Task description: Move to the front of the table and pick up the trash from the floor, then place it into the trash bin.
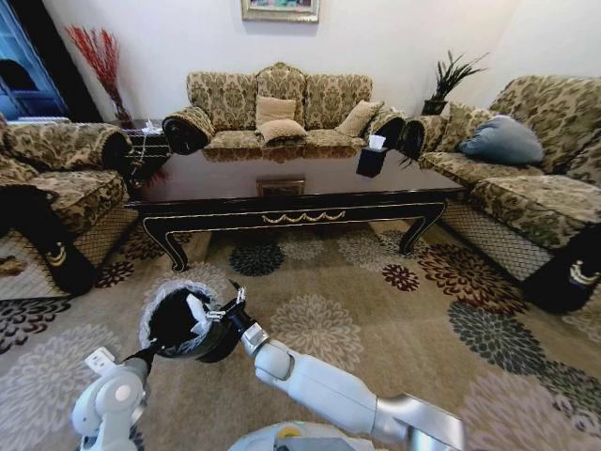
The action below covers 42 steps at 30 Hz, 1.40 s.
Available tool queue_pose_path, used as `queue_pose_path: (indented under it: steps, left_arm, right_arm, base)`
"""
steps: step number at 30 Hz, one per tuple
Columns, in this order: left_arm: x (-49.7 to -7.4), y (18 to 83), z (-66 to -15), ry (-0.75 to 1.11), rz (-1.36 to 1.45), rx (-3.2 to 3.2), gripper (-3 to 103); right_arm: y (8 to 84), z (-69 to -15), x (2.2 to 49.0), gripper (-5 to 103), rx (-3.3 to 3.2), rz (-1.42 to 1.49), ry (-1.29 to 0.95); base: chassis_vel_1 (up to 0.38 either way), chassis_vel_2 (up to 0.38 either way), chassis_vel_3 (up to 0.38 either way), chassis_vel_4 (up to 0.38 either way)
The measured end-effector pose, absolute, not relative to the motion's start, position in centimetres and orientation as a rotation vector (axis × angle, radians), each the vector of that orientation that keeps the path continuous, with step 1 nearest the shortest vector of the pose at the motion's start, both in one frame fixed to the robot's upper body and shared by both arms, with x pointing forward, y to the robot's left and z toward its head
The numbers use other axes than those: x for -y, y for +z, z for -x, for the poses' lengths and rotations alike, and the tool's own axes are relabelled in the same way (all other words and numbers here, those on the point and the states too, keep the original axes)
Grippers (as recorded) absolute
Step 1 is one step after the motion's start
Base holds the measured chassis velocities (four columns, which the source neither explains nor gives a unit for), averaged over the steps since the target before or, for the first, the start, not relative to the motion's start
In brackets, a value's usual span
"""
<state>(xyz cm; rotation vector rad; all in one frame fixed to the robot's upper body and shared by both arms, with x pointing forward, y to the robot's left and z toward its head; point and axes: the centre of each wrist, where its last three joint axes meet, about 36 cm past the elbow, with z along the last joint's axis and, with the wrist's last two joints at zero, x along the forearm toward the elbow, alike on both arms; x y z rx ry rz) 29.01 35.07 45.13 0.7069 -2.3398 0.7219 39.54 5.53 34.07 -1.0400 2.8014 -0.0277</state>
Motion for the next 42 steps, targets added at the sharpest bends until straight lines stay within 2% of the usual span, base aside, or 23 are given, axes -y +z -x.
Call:
queue_pose_path:
  steps: [12,26,42]
  left_arm:
    - [-35.7,43.7,-29.4,0.715,-0.724,2.303,2]
    - [-35.6,44.3,-29.3,0.714,-0.723,2.319,2]
    - [-35.4,44.2,-29.6,0.72,-0.708,2.322,2]
  right_arm:
    - [35.3,-39.8,-5.0,100,-2.741,1.05,0.023]
    - [33.0,-39.7,-4.6,100,-2.698,1.059,-0.134]
    - [33.1,-41.2,-3.4,100,-2.751,0.971,-0.152]
  base:
    - [0.0,0.0,0.0,0.0]
    - [0.0,0.0,0.0,0.0]
    - [0.0,0.0,0.0,0.0]
